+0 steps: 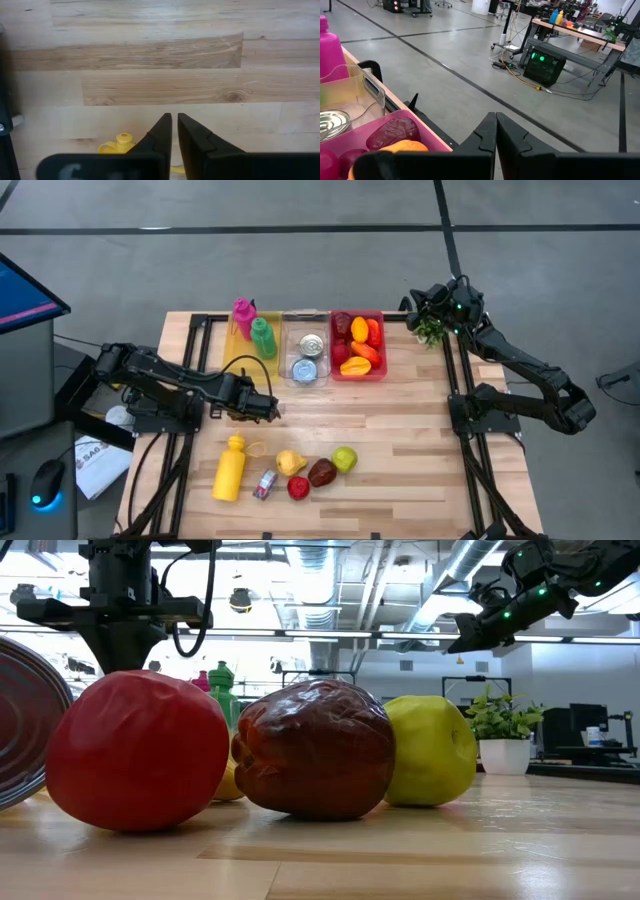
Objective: Pick & Place Food Item
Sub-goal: Put the yellow tumbler into the yellow bin
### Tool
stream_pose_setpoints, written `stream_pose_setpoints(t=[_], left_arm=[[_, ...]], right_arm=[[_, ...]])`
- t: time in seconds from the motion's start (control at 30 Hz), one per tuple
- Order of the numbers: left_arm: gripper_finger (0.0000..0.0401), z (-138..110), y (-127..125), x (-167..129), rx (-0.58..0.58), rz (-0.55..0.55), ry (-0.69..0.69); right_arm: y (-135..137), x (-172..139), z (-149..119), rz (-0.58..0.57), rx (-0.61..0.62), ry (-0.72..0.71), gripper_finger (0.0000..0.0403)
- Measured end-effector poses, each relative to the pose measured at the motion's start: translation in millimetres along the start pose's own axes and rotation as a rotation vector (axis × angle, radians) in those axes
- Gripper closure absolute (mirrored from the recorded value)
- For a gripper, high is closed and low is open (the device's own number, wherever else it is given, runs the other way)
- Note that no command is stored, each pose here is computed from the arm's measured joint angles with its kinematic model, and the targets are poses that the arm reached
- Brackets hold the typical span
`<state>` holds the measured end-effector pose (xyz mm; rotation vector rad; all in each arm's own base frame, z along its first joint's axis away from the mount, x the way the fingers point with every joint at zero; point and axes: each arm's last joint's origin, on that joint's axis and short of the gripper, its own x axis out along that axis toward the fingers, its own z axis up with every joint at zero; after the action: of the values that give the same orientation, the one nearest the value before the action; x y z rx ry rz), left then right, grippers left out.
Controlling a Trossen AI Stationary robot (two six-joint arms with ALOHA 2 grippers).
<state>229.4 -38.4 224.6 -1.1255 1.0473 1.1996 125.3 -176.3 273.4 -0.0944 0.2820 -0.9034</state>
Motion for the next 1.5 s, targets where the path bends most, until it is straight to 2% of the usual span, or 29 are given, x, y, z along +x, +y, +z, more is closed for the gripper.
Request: stream_pose_setpoints(t=[0.2, 0.5, 0.7, 0.87, 0.97, 1.2, 1.5], left_arm=[[0.0313, 0.0, 0.0, 0.0, 0.0, 0.0, 0.0], [0.0172, -0.5, 0.1, -0.1, 0.001, 0.003, 0.019], [0.0108, -0.6, 0.1, -0.1, 0.069, 0.003, 0.02], [0.0095, -1.0, 0.5, 0.1, 0.081, 0.005, 0.02], [0.0099, -3.1, 3.5, 6.4, 0.086, 0.015, 0.025], [0.0113, -9.1, 11.0, 24.0, 0.06, 0.04, 0.138], [0.0116, -11.7, 16.3, 38.5, 0.063, 0.031, 0.141]], right_arm=[[0.0, 0.0, -0.1, 0.0, 0.0, 0.0, 0.04], [0.0, 0.0, 0.1, 0.0, 0.0, -0.001, 0.04], [0.0, 0.0, 0.0, 0.0, 0.0, 0.0, 0.04], [0.0, 0.0, 0.1, 0.0, 0.0, -0.001, 0.04], [0.0, 0.0, 0.1, 0.0, 0.0, -0.001, 0.04], [0.0, -0.1, 0.2, 0.0, 0.0, -0.001, 0.04], [0.0, 0.0, 0.0, 0.0, 0.0, 0.0, 0.04]])
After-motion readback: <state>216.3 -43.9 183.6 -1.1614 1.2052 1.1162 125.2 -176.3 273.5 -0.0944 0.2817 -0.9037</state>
